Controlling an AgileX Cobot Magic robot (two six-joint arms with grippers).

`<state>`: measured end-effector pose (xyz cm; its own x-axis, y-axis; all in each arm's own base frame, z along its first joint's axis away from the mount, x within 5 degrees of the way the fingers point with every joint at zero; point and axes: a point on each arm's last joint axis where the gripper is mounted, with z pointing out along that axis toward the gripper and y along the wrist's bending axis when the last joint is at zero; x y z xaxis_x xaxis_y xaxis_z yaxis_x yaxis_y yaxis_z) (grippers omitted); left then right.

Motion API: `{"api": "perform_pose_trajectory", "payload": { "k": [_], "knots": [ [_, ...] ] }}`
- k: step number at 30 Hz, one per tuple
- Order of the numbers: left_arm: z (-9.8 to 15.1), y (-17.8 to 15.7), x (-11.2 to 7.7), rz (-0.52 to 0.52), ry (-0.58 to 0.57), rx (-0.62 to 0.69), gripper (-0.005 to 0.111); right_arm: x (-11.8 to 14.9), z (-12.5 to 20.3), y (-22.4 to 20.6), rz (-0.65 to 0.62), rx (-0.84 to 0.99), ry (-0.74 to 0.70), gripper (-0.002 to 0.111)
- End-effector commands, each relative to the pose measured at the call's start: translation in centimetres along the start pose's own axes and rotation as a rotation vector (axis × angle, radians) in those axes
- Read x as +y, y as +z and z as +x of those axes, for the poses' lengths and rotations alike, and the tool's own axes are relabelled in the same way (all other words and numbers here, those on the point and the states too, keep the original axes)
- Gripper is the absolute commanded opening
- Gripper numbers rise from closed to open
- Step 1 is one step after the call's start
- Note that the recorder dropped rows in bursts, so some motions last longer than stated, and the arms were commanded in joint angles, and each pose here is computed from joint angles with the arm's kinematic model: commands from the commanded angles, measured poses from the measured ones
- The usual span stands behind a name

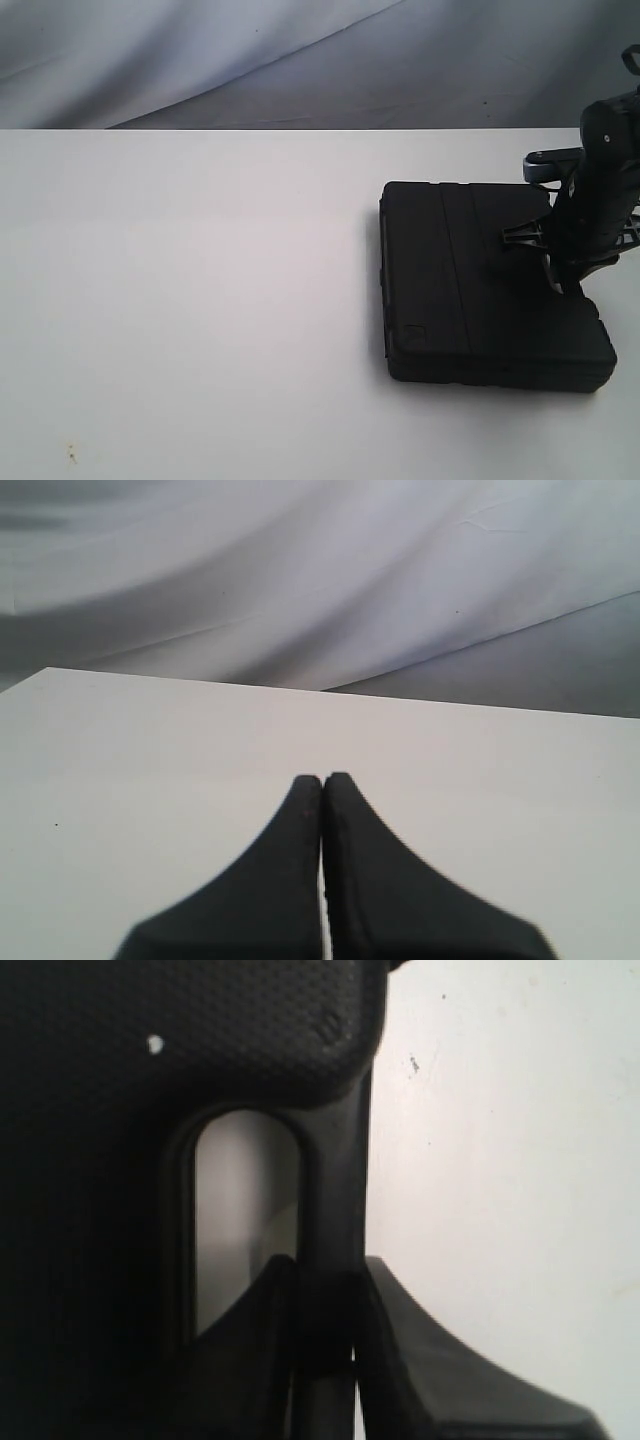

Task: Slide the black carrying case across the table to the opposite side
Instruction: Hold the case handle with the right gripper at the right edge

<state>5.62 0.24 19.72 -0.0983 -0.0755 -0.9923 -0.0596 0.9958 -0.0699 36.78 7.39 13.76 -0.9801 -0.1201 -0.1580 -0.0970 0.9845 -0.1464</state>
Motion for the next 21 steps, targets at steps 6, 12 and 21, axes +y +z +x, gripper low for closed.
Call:
{"api": "perform_pose_trajectory", "payload": {
  "k": [6,12,21],
  "knots": [
    [0.1,-0.01,0.01,-0.001,-0.009,-0.003,0.001,-0.62,-0.15,-0.53,0.025,-0.023,-0.023,0.0],
    [0.1,-0.01,0.01,-0.001,-0.009,-0.003,0.001,-0.64,-0.15,-0.53,0.025,-0.023,-0.019,0.0],
    [0.1,-0.01,0.01,-0.001,-0.007,-0.003,0.001,-1.21,-0.13,-0.41,0.012,-0.013,0.017,0.0]
  ]
}}
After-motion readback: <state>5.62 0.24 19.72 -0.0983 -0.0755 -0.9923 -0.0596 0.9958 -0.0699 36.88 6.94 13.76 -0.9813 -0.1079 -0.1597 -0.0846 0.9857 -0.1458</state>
